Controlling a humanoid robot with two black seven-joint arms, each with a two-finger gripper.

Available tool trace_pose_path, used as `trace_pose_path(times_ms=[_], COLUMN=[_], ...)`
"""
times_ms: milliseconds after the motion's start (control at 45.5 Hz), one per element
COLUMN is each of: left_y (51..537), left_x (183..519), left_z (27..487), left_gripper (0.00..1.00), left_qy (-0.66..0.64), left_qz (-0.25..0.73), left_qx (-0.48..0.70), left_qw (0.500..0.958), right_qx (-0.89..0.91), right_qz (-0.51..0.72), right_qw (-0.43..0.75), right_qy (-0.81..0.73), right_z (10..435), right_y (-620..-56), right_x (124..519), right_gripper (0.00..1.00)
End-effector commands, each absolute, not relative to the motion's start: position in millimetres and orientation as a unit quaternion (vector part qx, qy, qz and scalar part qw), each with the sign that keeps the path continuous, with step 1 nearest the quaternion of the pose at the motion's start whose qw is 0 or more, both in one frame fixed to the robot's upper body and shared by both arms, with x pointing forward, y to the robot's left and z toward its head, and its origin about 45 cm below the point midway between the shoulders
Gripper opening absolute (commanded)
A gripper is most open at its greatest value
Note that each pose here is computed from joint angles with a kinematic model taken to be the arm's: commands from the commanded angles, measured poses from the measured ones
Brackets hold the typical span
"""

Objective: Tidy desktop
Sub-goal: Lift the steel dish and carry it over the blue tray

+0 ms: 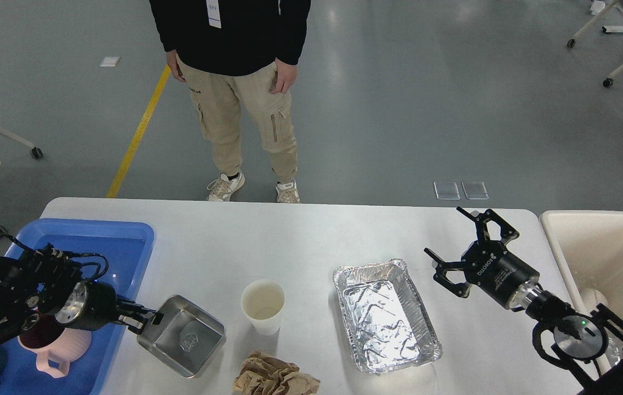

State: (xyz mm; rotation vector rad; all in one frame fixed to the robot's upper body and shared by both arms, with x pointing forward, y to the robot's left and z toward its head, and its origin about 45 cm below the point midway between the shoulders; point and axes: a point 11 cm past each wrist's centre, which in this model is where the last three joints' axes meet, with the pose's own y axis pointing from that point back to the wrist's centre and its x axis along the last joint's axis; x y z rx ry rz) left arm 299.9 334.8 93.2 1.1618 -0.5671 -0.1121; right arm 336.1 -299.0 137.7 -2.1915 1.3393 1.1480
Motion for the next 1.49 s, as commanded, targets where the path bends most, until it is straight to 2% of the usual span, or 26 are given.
trace_pose_path(times_ms=[0,242,659,856,1098,1471], left_y=[332,341,407,427,459,525], left_x=[309,301,299,281,273,282], left_z=[113,168,253,286,311,309], left_gripper=[0.00,0.01,0.02,0.02,0.02,0.03], left_qy=[-0.276,-0.268,-0.259,-0.269,-0.273,-0.271], left_qz=[-0.050,-0.029,0.103,0.120,0.156,0.237], left_qx=[0.529,0.502,0.487,0.496,0.528,0.601], left_qw=[0.801,0.821,0.828,0.816,0.789,0.714], right_qx=[-0.769,-0.769,-0.770,-0.772,-0.775,-0.780], right_qz=[0.403,0.403,0.402,0.401,0.398,0.397], right_qw=[0.163,0.163,0.162,0.163,0.166,0.169], right_qy=[0.469,0.468,0.467,0.467,0.461,0.453], right_z=[137,138,138,140,144,147], right_y=[-298,-297,-297,-297,-294,-289], right_x=[336,336,336,337,338,337], right_gripper=[1.00,1.00,1.00,1.00,1.00,1.00])
